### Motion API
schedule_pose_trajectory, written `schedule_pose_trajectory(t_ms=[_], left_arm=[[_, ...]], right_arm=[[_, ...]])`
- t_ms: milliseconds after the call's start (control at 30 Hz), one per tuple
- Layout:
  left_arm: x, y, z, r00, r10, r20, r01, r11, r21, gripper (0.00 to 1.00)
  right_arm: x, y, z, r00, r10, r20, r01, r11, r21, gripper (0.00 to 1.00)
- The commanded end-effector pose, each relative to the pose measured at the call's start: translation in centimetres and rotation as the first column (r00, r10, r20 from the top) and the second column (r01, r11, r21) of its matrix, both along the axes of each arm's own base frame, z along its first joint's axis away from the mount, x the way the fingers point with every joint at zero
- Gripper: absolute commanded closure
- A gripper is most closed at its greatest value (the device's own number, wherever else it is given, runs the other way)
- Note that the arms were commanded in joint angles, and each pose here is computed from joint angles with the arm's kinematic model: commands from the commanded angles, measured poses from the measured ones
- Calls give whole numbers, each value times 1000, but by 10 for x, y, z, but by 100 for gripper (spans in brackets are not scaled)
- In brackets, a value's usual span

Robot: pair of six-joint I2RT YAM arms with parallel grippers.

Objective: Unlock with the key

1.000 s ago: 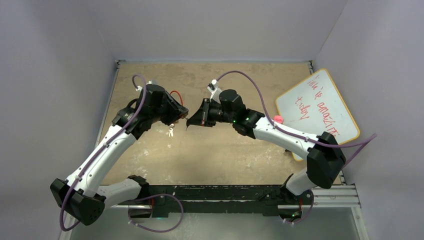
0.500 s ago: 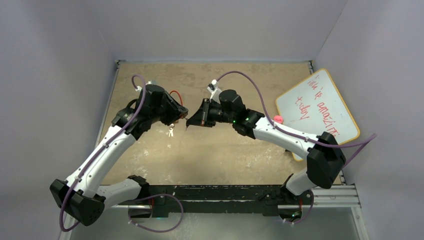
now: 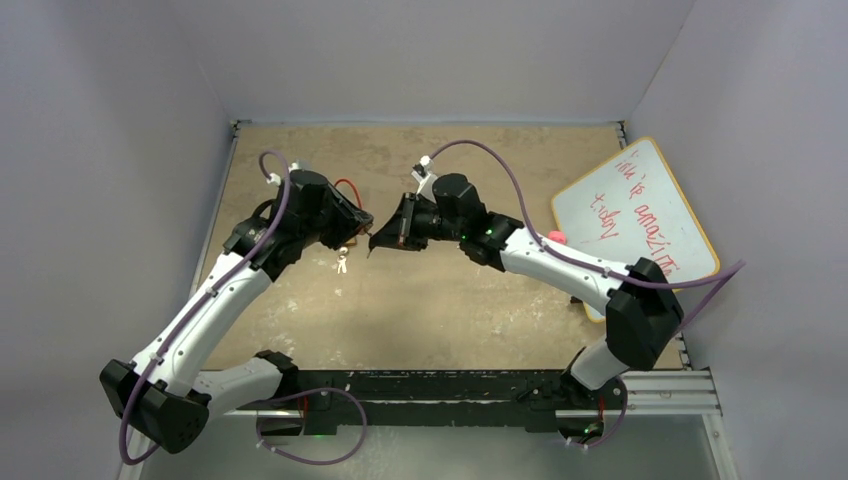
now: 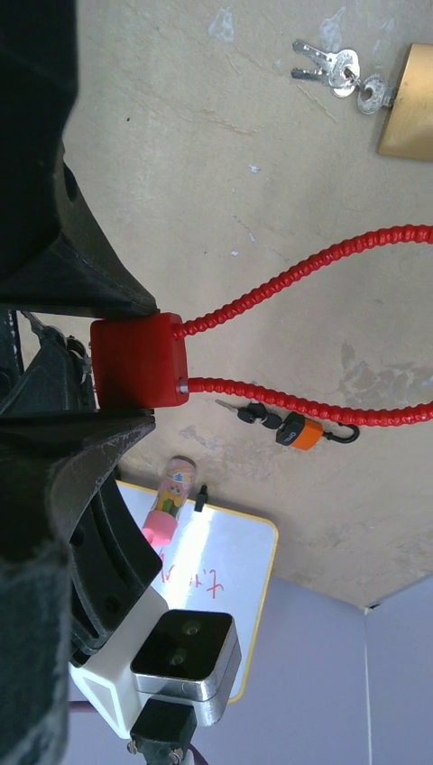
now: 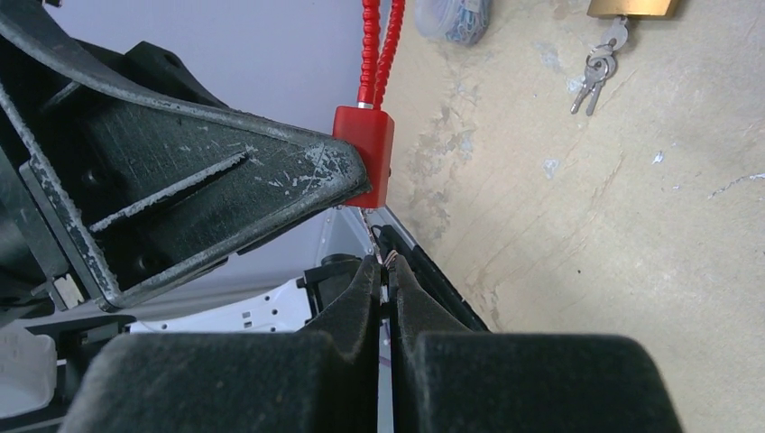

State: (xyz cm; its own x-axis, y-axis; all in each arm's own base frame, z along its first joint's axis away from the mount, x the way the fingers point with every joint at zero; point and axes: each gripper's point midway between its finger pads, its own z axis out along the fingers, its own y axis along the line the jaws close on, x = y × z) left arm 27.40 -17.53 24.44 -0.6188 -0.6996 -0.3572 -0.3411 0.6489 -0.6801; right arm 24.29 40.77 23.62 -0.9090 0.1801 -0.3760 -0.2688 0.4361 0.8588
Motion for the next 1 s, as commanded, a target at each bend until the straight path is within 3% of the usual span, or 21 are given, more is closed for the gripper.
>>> schedule_pose_trajectory(t_ms=[0,600,967], left_arm=[[6,-8,22,996,9,91,0,996,-93,100],[19,0,4,990,95,99,-87,992,-87,100],[17,1,-7,996,88,33,-87,995,-42,100]], right_arm=[[15,5,16,999,-39,-12,39,999,14,100],[37,25,26,991,-90,-96,92,996,15,100],[64,14,18,984,-160,78,168,981,-100,100]])
